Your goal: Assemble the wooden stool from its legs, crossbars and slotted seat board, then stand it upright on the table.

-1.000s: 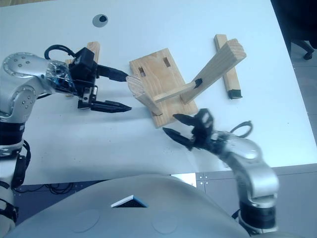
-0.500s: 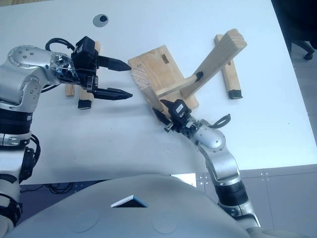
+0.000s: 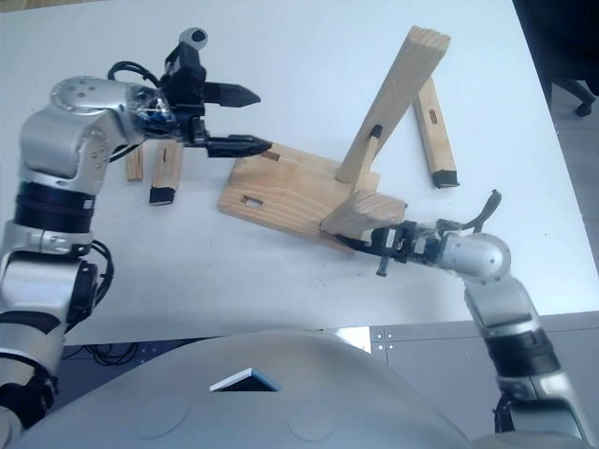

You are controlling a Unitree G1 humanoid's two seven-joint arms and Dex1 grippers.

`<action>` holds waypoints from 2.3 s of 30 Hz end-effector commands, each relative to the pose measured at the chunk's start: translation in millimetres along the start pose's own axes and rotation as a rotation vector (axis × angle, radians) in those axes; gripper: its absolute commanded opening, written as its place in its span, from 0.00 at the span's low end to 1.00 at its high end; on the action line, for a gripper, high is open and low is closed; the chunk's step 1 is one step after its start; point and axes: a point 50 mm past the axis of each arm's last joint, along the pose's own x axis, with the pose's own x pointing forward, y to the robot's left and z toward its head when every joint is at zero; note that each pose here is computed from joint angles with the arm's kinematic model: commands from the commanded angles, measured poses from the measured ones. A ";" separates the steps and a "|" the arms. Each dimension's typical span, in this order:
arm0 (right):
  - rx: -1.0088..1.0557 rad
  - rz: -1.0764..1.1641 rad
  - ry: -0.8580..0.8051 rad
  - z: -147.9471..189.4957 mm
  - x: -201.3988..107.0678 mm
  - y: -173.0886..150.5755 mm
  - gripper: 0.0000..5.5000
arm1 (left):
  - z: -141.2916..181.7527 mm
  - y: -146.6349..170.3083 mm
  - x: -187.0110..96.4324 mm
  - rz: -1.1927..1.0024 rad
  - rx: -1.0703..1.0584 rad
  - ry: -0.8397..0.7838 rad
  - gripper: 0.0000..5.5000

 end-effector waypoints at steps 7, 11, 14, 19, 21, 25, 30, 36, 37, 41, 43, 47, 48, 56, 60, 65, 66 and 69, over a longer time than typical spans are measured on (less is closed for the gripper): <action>0.218 -0.062 0.003 2.7 -50.7 0.3 0.40 | -20.9 41.3 48.2 0.440 0.400 0.134 0.83; 0.435 0.089 0.056 -1.5 -50.3 32.0 0.40 | -55.2 41.2 42.6 0.418 0.503 0.331 0.83; 0.491 0.129 0.060 1.6 -31.2 47.4 0.40 | -65.1 38.2 41.9 0.354 0.541 0.398 0.83; 0.572 -0.148 0.199 -20.3 11.0 34.9 0.40 | -74.8 21.5 39.5 0.083 0.550 0.384 0.83; 0.606 -0.318 0.208 -24.8 23.2 14.2 0.40 | -82.0 15.7 29.9 -0.023 0.543 0.392 0.83; 0.615 -0.522 0.166 -15.7 44.4 -15.2 0.40 | -99.3 7.7 2.9 -0.116 0.495 0.402 0.83; 0.635 -0.579 0.138 -10.8 54.6 -20.0 0.40 | -106.2 2.4 -9.3 -0.079 0.437 0.365 0.83; 0.673 -0.698 0.050 -7.6 84.0 -59.9 0.40 | -95.5 -2.1 -8.7 0.060 0.360 0.246 0.83; 0.677 -0.712 0.036 -6.5 87.6 -66.1 0.40 | -93.5 -2.5 -9.1 0.080 0.355 0.238 0.83; 0.678 -0.744 0.023 -10.0 83.5 -75.1 0.40 | -87.8 -2.9 -24.3 0.145 0.353 0.236 0.83; 0.648 -0.762 0.053 -15.1 71.0 -72.9 0.40 | -81.1 2.2 -39.2 0.211 0.367 0.239 0.83; 0.627 -0.841 0.065 -17.9 36.6 -66.9 0.40 | -44.6 13.2 -89.6 0.468 0.286 0.083 0.83; 0.630 -0.866 0.072 -19.8 29.0 -64.0 0.40 | -38.7 15.7 -100.8 0.536 0.240 0.042 0.83; 0.667 -0.895 0.119 -30.3 18.5 -49.1 0.40 | -80.1 19.7 -133.0 0.997 -0.158 0.094 0.83; 0.669 -0.892 0.118 -30.5 18.7 -49.9 0.41 | -96.0 14.2 -135.1 1.078 -0.258 0.141 0.75; 0.667 -0.880 0.120 -30.5 17.5 -49.8 0.41 | -122.3 -1.9 -132.6 1.097 -0.429 0.255 0.63; 0.668 -0.878 0.121 -30.7 17.0 -49.1 0.41 | -126.3 -4.1 -133.1 1.105 -0.441 0.279 0.61; 0.674 -0.876 0.124 -31.6 15.8 -48.0 0.41 | -134.6 -10.0 -133.1 1.113 -0.491 0.330 0.53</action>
